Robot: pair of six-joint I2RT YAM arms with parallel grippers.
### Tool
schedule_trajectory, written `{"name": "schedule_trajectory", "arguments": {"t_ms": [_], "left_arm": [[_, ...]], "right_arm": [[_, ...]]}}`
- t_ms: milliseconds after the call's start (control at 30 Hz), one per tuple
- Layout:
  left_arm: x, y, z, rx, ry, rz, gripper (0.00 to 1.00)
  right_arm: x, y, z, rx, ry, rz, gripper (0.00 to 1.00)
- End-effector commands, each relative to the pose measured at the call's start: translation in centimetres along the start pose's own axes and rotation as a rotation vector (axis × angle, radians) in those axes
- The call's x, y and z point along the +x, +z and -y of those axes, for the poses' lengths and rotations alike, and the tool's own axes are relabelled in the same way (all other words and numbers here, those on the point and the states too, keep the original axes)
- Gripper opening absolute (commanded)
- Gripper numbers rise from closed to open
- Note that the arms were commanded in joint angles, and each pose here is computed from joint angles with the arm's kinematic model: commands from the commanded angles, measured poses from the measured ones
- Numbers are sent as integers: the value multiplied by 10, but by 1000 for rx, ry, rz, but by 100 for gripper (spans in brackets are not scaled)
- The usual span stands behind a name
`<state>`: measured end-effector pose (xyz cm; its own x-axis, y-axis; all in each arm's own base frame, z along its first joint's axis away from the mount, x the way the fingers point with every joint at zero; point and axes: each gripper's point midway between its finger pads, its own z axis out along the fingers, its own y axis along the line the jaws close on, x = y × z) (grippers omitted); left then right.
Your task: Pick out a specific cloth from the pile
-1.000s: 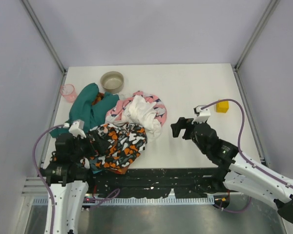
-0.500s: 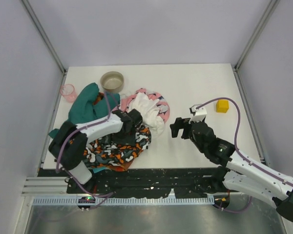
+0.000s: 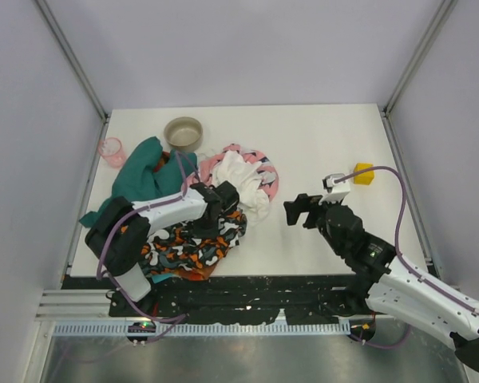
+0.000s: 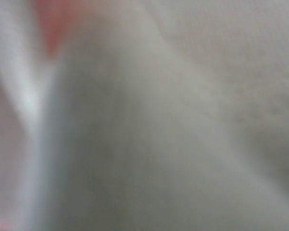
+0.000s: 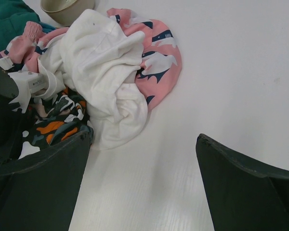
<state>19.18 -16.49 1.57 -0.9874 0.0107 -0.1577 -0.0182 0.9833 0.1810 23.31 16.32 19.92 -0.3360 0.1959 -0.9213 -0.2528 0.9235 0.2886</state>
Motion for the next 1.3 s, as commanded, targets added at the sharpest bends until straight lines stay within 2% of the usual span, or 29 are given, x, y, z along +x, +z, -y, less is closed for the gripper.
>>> {"name": "schedule_trajectory", "arguments": {"t_ms": [0,133,233,433,533,567,667,800,900,1033,1067,1100,1133,1167,1267], "left_arm": [[7,59,16,11,-45,9,0],[-20,20,1,10,-81,165,0],[-55,-40,-21,38,-133,391,0],[-105,-159,-60,163,-228,802,0],[-118,-200,-85,180,-278,916,0],[-122,-210,-91,184,-292,942,0],[-133,-230,-107,176,-320,989,0],[-155,-234,-106,222,-312,986,0],[-177,-211,-112,166,-332,914,0],[-180,-170,-100,145,-278,750,0],[-176,-162,-96,150,-261,711,8],[-171,-155,-91,162,-251,678,30],[-167,-152,-88,178,-241,664,56],[-163,-151,-87,188,-231,659,99],[-148,-168,-93,217,-230,669,100]], "right_arm": [[-13,-3,6,25,18,55,95],[-9,-6,5,7,0,38,95],[-5,-10,-4,-64,-25,28,95],[15,-18,-49,-349,-2,-3,95],[22,-20,-74,-490,27,-13,95],[28,-30,-91,-598,21,-51,95],[43,-38,-122,-756,10,-106,95],[69,-39,-148,-769,-72,-191,95],[73,-35,-156,-758,-57,-210,95],[73,-39,-161,-779,-37,-213,95],[73,-38,-159,-764,-38,-209,95],[74,-38,-155,-748,-38,-216,95],[74,-35,-152,-725,-40,-211,95],[75,-36,-148,-715,-40,-208,95],[74,-35,-139,-681,-37,-192,95]]}}
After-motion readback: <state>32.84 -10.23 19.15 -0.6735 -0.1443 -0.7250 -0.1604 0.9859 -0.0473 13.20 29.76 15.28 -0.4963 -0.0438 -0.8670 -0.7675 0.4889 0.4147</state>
